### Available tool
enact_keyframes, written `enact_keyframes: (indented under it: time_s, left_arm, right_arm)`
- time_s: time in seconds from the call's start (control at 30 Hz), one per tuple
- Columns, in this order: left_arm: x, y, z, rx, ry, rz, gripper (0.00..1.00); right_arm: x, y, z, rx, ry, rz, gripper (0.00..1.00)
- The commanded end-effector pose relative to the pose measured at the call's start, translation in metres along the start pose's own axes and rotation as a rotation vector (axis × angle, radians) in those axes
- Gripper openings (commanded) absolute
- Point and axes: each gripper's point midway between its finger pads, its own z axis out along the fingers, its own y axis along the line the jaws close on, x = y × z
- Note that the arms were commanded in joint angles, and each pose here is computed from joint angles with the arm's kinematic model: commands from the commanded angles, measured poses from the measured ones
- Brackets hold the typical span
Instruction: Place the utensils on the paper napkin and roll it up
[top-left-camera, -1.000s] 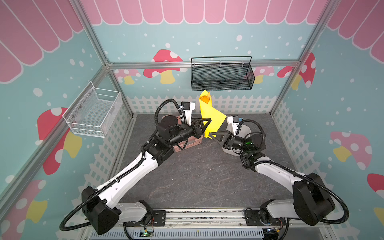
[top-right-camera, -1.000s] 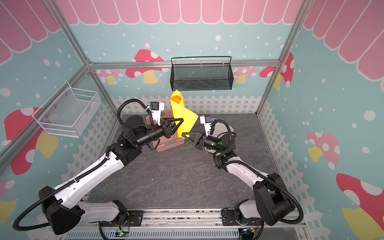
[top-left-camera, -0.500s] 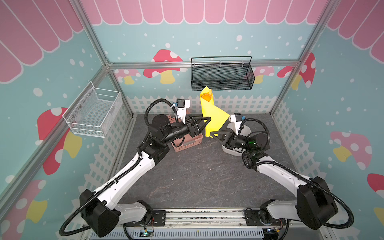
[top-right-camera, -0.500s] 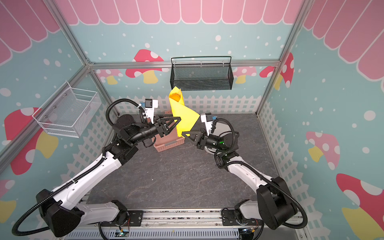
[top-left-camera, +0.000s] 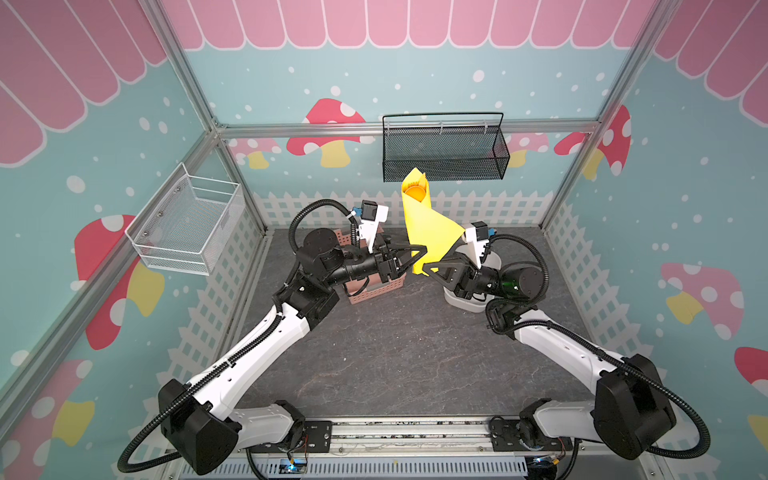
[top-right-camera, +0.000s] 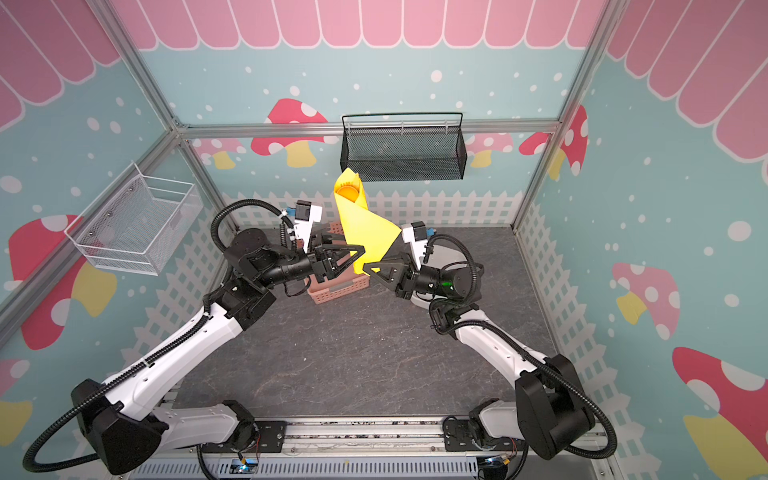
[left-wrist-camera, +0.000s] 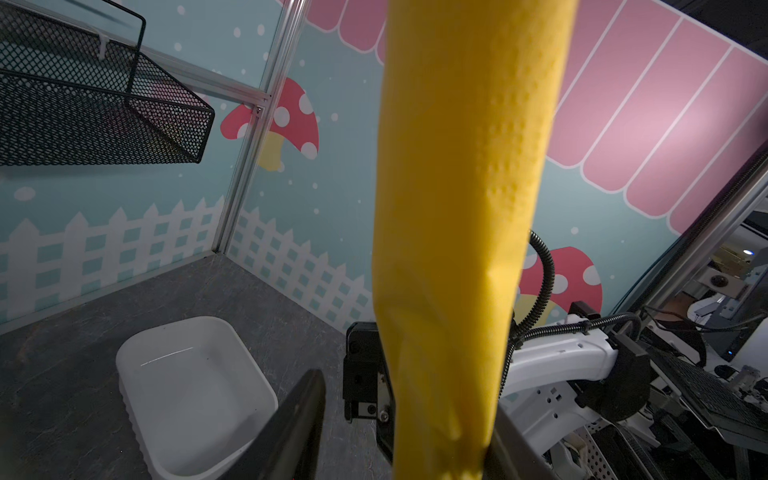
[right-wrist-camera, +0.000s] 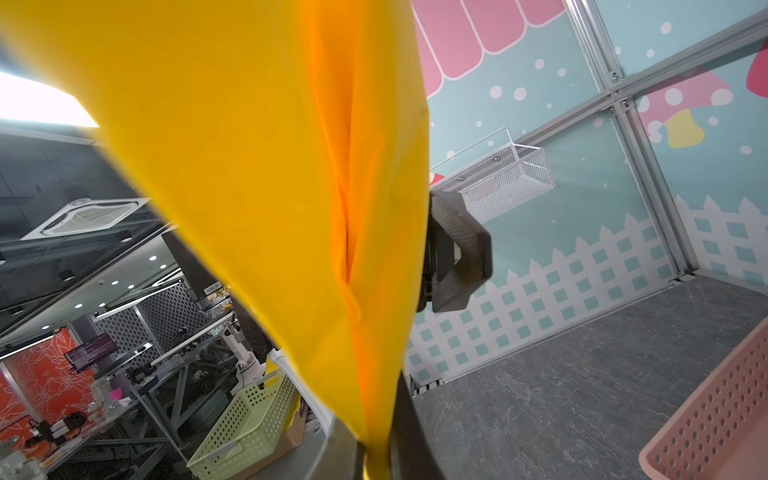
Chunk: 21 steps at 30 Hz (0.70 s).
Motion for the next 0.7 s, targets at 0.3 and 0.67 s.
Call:
enact_keyframes:
  time_s: [0.3,0.67]
  left_arm:
    - [-0.016,-0.014,-0.0016,0.05,-0.035,0.036,0.31]
    - [-0.0228,-0.0075,0.0028,0.019,-0.045,0.011,0.49]
  right_arm:
    - [-0.0067,0.0222,0.0038,-0.073,0.005,-0.041,0.0]
    - [-0.0069,0.0231,0.0041,-0.076,0.01,-0.05,0.0]
